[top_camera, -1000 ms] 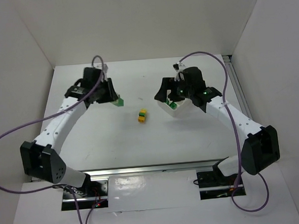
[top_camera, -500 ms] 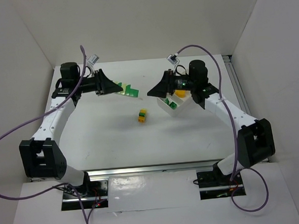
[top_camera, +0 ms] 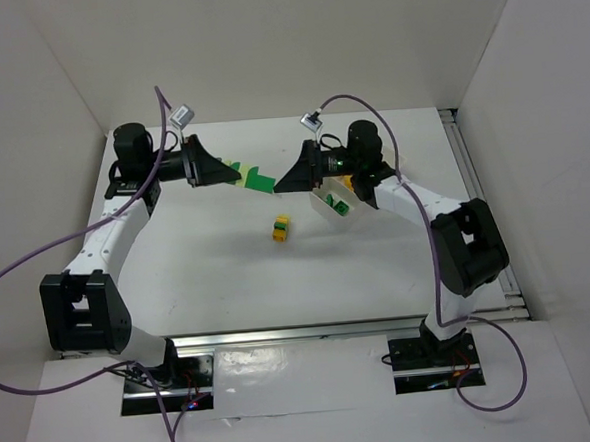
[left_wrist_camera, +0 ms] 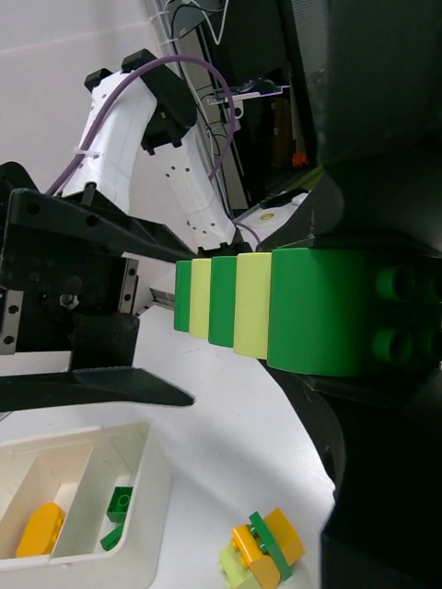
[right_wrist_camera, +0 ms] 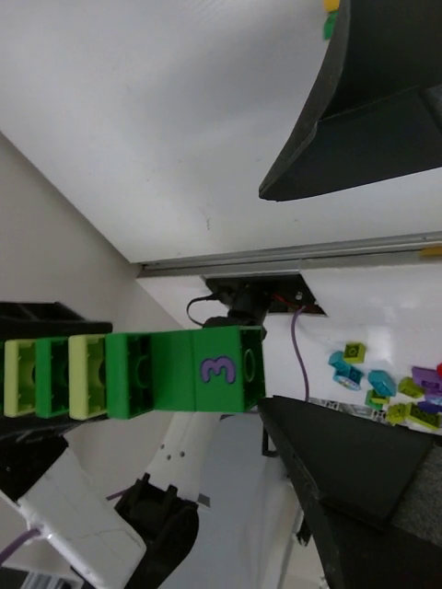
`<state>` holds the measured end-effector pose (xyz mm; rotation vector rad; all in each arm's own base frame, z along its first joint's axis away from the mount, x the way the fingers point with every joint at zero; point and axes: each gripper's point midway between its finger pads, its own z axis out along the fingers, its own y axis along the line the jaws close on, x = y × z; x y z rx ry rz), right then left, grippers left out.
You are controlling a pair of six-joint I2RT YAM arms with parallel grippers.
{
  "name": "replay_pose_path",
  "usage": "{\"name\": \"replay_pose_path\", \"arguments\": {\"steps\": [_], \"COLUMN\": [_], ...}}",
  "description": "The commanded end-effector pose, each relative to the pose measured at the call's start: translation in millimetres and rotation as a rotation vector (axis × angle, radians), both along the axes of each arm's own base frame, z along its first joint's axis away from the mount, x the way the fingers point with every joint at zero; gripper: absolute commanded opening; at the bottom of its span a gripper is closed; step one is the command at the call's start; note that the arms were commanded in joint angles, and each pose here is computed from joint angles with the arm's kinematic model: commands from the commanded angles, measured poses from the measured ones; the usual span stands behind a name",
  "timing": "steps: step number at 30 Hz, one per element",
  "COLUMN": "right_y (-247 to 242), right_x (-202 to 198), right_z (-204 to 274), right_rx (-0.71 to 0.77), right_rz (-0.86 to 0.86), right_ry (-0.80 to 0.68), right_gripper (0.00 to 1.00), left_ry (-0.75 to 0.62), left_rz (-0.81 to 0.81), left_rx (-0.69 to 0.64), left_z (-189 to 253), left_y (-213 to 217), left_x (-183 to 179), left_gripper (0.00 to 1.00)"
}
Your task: Sort the legos into containers by color
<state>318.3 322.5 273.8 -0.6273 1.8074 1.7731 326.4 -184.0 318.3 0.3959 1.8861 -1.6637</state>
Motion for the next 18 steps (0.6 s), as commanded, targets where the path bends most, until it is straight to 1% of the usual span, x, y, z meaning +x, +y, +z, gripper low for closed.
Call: {"name": "replay_pose_path", "arguments": {"steps": [1, 2, 6, 7, 10, 11, 14, 15, 16, 17, 18], "right_y": [16, 19, 28, 28, 31, 31, 31, 31, 30, 31, 26], "right_x": [-12, -18, -20, -20, -24, -24, -23, -24, -24, -23, -19], "right_z": [44, 46, 46, 47, 50, 50, 45, 42, 33, 27, 26], "right_rx": [0.094, 0.1, 0.108, 0.111, 0.122, 0.122, 0.115, 0.111, 0.093, 0.083, 0.076], "right_rz": [0.081, 0.103, 0.126, 0.127, 0.137, 0.138, 0.128, 0.128, 0.127, 0.115, 0.09], "right_ry": [-0.152, -0.154, -0.152, -0.151, -0.156, -0.156, -0.136, -0.128, -0.086, -0.08, -0.074], "right_gripper": [0.93, 0.92, 0.85, 0.8, 0.73, 0.63, 0.42, 0.34, 0.3, 0.25, 0.23], "left_ry": [-0.091, -0.078, -0.078, -0.078, -0.068, -0.068, -0.068, -0.068, -0.068, -0.068, -0.068], "left_rz": [-0.041, -0.032, -0.032, -0.032, -0.032, -0.032, -0.032, -0.032, -0.032, -0.021, -0.021], "left_rx": [-0.006, -0.005, -0.005, -0.005, -0.003, -0.003, -0.003, -0.003, -0.003, -0.003, -0.003], "left_z": [14, 13, 13, 13, 9, 9, 9, 9, 9, 9, 9], "left_y": [2, 2, 2, 2, 2, 2, 2, 2, 2, 5, 5], "left_x": [-9, -8, -8, -8, -6, -6, -6, -6, -6, -4, -4], "left_gripper": [0.0, 0.0, 0.0, 0.0, 0.0, 0.0, 0.0, 0.0, 0.0, 0.0, 0.0]}}
